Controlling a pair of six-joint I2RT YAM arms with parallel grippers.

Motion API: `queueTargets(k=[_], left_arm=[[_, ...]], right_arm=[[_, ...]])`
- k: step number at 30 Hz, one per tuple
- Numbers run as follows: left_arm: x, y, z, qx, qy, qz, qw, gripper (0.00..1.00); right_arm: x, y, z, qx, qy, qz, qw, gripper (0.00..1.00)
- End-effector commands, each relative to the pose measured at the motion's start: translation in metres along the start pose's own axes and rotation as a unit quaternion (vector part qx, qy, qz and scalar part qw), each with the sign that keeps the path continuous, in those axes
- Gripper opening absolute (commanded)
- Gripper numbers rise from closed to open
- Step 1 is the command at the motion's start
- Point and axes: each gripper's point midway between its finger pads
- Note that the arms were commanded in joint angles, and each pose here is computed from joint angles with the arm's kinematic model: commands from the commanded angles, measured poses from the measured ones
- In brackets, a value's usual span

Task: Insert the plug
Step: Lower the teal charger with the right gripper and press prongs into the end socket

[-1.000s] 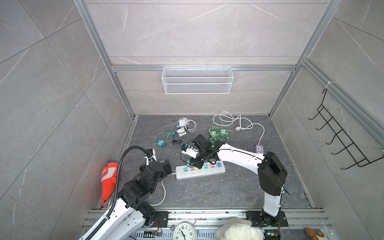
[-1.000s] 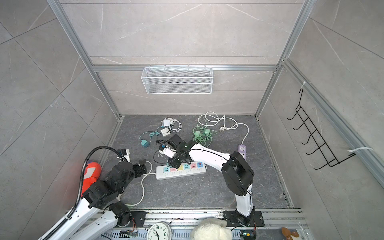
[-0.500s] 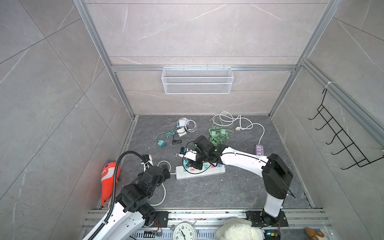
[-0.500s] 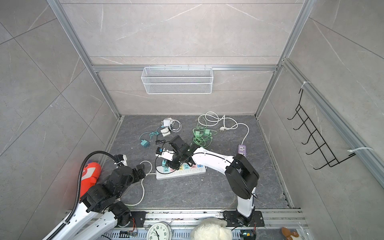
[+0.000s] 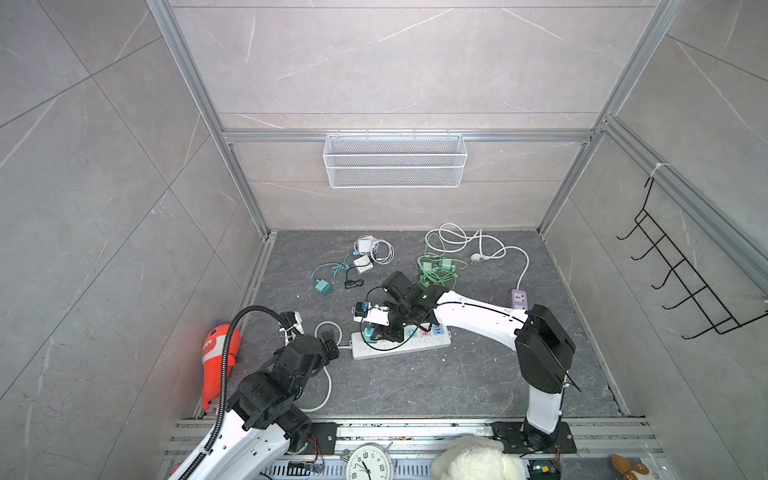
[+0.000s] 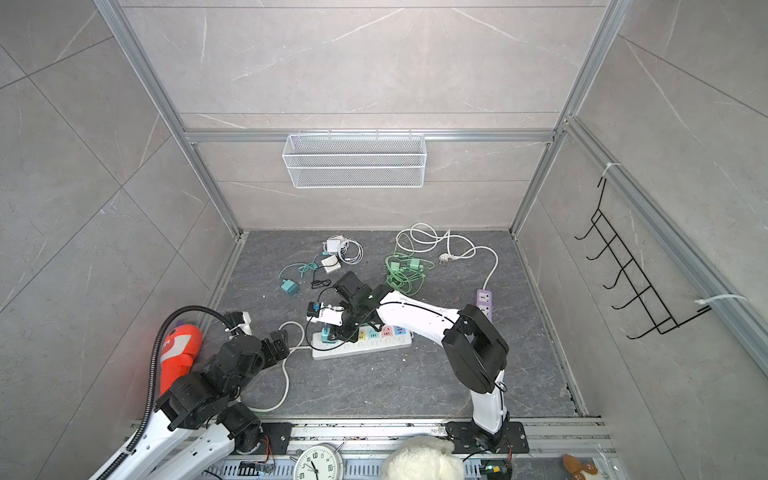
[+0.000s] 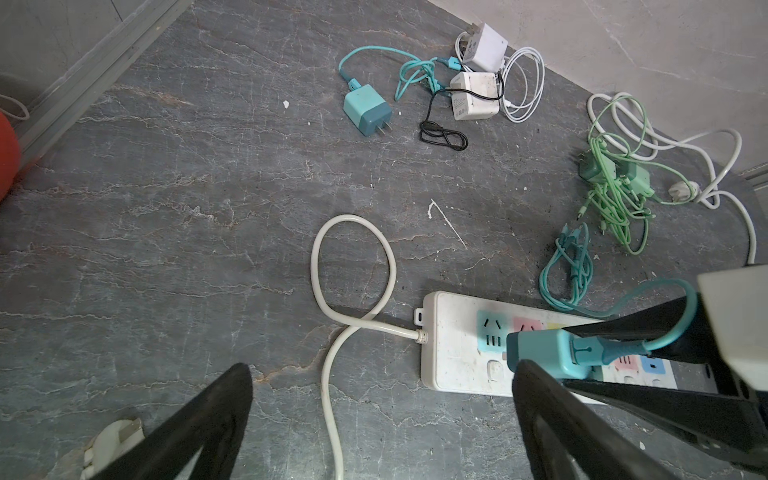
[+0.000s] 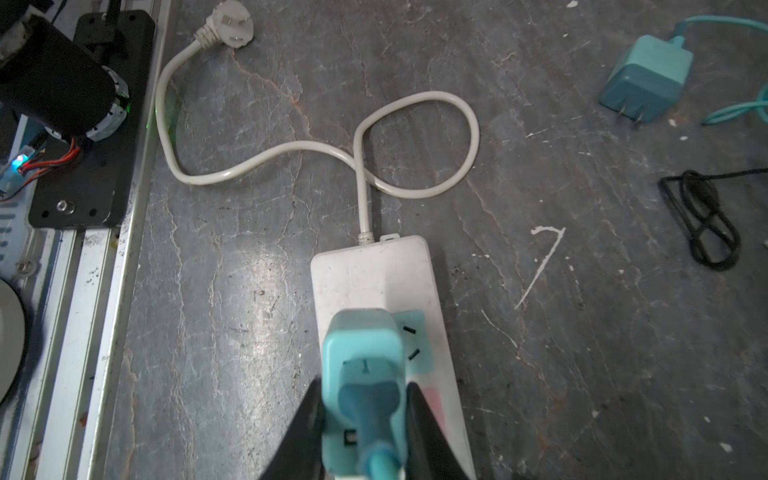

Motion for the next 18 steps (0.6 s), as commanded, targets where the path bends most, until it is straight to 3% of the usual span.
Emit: queueTargets(k=[1, 18], left_arm=[[-0.001, 0.003, -0.002, -0.004, -0.005, -0.003, 1.0, 1.0], [-0.002, 0.021, -0.008, -0.039, -0.02, -0.006, 0.999, 1.0]], right_arm=[[0.001, 0.006, 0.004, -0.02, 0.017, -0.013, 1.0, 0.05], [0.003, -0.005, 0.018, -0.022, 0.041, -0.026, 0.999, 0.05]])
Point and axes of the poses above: each gripper's point midway between its finger pads, its own z axis out along the fingers, its own y axis along the line the jaws close on, x = y × z, and after that the axes turned 11 degrees about z, right-handed
